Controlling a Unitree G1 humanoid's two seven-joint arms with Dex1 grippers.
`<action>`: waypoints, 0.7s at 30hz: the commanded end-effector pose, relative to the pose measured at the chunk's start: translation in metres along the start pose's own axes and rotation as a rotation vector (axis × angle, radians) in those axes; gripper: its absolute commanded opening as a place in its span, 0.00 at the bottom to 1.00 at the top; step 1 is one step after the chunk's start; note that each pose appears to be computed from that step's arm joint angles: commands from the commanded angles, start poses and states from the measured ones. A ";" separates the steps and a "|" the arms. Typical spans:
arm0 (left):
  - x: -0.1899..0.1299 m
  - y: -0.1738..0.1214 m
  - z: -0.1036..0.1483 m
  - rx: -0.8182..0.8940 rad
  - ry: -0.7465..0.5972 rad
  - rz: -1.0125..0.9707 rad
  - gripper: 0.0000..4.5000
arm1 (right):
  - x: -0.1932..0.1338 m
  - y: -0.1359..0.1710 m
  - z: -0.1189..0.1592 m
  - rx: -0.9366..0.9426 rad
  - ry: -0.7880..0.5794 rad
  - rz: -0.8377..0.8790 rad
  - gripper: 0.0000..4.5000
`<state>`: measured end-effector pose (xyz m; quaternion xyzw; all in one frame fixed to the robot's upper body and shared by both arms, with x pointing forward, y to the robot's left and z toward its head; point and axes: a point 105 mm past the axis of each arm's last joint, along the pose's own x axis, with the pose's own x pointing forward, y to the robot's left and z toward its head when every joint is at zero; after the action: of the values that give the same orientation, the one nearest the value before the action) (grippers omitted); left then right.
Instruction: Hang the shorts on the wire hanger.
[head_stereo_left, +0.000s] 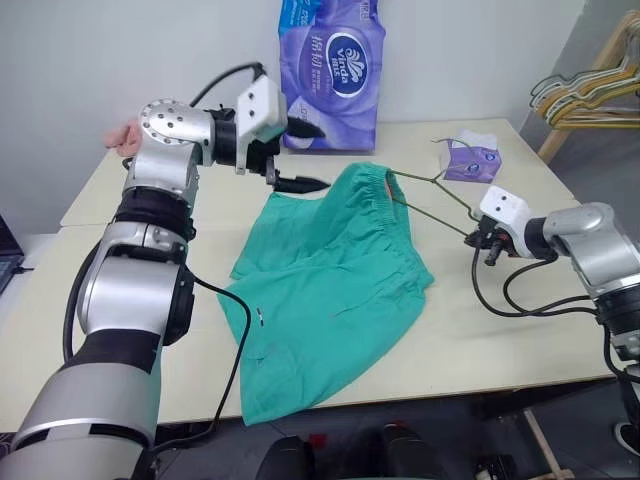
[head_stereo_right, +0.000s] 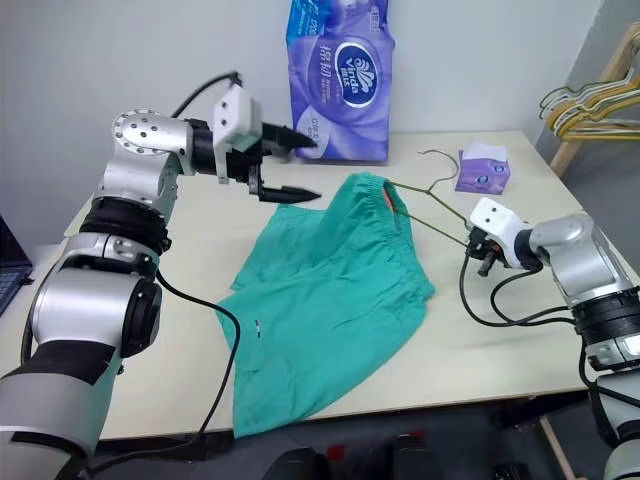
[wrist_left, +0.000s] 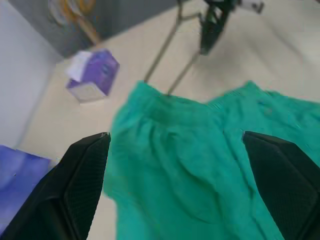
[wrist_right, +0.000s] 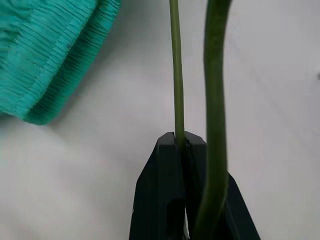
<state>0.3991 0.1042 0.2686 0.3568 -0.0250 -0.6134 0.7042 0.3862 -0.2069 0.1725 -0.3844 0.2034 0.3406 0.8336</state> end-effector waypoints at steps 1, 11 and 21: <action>-0.001 0.010 0.015 0.092 0.061 -0.004 1.00 | -0.016 -0.014 0.036 -0.108 -0.074 -0.086 0.00; 0.028 0.027 0.028 0.213 0.123 0.099 1.00 | -0.023 -0.012 0.053 -0.282 -0.065 -0.149 0.00; 0.034 0.025 -0.010 0.282 0.356 0.115 1.00 | -0.030 -0.013 0.067 -0.347 -0.085 -0.184 0.00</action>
<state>0.4312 0.0730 0.2609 0.5399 -0.0106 -0.4995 0.6774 0.3826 -0.1785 0.2136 -0.5072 0.1139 0.3231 0.7908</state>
